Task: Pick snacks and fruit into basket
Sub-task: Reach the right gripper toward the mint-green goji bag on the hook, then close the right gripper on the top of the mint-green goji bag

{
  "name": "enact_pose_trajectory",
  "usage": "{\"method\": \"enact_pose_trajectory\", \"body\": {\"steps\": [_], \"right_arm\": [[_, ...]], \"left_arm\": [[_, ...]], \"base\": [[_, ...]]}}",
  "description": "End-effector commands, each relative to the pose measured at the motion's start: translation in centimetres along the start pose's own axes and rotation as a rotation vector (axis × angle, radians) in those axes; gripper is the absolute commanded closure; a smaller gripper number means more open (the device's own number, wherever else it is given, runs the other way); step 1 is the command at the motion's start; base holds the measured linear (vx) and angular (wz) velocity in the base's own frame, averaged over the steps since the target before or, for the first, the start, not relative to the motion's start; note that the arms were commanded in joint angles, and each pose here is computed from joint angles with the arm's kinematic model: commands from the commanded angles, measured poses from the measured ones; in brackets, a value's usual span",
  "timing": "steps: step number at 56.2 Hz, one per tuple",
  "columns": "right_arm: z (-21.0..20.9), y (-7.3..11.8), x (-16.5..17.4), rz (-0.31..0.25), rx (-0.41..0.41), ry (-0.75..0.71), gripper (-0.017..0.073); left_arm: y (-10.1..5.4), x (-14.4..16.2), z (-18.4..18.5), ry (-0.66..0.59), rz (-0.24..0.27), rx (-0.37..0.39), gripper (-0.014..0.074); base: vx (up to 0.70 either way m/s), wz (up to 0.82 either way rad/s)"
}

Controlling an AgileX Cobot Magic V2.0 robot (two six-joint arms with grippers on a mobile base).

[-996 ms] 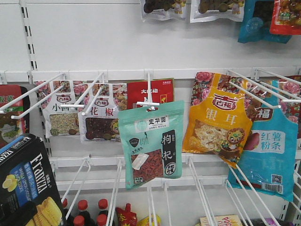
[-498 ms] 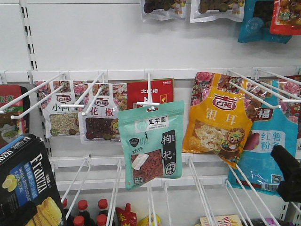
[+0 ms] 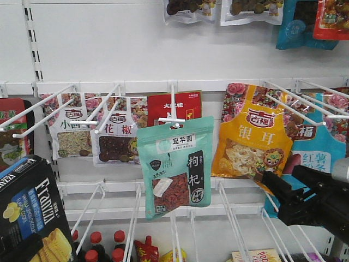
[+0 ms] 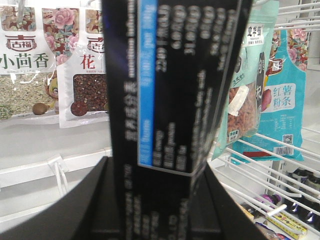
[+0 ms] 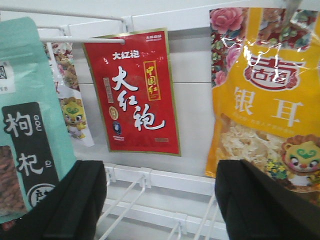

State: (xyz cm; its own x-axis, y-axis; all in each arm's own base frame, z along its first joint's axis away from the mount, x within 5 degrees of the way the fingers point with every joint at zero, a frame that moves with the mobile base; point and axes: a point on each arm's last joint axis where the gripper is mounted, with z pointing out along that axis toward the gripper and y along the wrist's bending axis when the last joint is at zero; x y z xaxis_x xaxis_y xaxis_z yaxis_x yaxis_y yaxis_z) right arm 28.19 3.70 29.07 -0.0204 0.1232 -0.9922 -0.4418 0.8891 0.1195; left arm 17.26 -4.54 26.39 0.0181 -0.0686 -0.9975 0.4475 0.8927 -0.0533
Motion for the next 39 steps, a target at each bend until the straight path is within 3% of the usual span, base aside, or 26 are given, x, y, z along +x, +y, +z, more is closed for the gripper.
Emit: {"method": "enact_pose_trajectory", "body": {"steps": [1, 21, 39], "right_arm": [[0.6, 0.7, -2.1, -0.008, -0.106, -0.118, 0.0031], [3.7, 0.2, -1.5, 0.028, -0.246, -0.065, 0.0031], [6.3, 0.1, -0.9, 0.051, -0.44, -0.019, 0.0031]], "left_arm": [[-0.2, -1.9, 0.1, -0.121, -0.017, 0.026, 0.0591], [-0.2, -1.9, 0.1, -0.121, -0.017, 0.026, 0.0591], [-0.2, -1.9, 0.1, -0.121, -0.017, 0.026, 0.0591]], "base": [[0.0, 0.0], [0.0, 0.0], [0.0, 0.0]]}}
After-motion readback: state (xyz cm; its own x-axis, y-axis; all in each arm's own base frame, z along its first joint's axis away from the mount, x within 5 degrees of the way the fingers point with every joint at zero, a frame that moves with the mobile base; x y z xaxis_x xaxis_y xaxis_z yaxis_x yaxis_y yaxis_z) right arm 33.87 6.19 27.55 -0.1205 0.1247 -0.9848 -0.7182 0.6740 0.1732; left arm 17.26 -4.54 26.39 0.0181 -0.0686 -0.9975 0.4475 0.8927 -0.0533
